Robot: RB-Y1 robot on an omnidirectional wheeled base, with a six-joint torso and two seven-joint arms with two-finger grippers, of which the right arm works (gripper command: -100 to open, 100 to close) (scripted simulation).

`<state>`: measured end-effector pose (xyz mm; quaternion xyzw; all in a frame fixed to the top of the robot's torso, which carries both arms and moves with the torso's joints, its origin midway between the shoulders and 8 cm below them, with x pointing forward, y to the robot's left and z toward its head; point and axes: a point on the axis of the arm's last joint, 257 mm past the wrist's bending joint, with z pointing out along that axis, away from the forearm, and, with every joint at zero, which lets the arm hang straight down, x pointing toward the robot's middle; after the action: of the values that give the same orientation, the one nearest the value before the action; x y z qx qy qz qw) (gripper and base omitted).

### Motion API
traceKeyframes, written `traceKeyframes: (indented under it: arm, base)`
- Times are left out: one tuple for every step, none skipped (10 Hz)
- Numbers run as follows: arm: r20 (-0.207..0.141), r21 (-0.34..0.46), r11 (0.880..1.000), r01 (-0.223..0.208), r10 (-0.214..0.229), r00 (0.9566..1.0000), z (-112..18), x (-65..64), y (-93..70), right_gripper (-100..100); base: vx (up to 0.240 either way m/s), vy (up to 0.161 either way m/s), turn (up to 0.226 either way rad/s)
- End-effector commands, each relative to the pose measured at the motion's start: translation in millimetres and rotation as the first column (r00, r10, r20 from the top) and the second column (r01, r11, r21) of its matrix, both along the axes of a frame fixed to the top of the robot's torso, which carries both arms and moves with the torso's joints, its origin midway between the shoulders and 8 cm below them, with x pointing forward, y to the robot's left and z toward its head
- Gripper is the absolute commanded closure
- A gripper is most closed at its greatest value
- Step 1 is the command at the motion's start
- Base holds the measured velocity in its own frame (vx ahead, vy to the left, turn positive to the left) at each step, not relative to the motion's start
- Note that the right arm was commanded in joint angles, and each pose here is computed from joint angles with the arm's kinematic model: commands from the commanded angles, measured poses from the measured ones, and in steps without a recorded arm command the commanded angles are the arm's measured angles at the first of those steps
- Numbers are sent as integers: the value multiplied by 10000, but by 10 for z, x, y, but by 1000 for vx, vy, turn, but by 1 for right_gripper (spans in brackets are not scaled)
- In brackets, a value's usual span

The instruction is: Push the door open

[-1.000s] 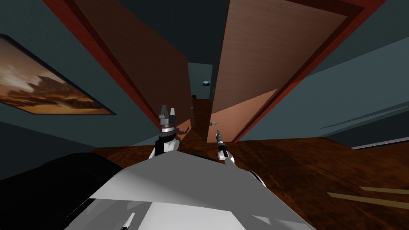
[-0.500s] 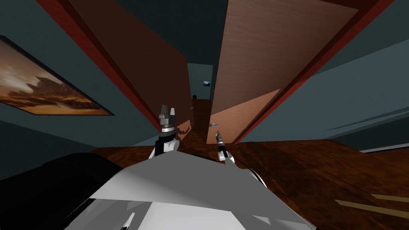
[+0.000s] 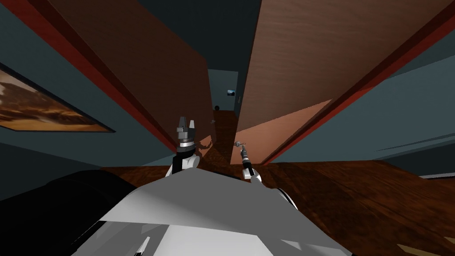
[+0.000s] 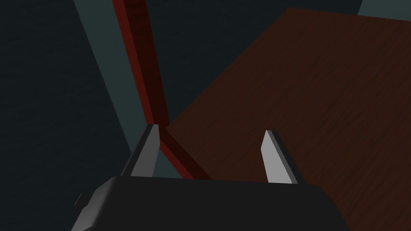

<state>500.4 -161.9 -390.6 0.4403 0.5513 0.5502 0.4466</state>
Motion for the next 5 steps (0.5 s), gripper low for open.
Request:
traceKeyframes:
  arm:
    - [-4, 25, 10000, 35, -35, 10000, -4, -5, 3, -100]
    - [-10, 62, 10000, 54, -54, 10000, -7, -10, 17, -100]
    - [-10, 42, 10000, 42, -42, 10000, -6, -5, 10, -100]
    - [-10, 42, 10000, 42, -42, 10000, -6, -5, 10, 100]
    - [-10, 42, 10000, 42, -42, 10000, -6, -5, 10, 100]
  base:
    - [213, 31, 24]
    - [209, 45, 34]
    - [91, 26, 5]
    - [-11, -4, -5]
    - [-28, -11, 9]
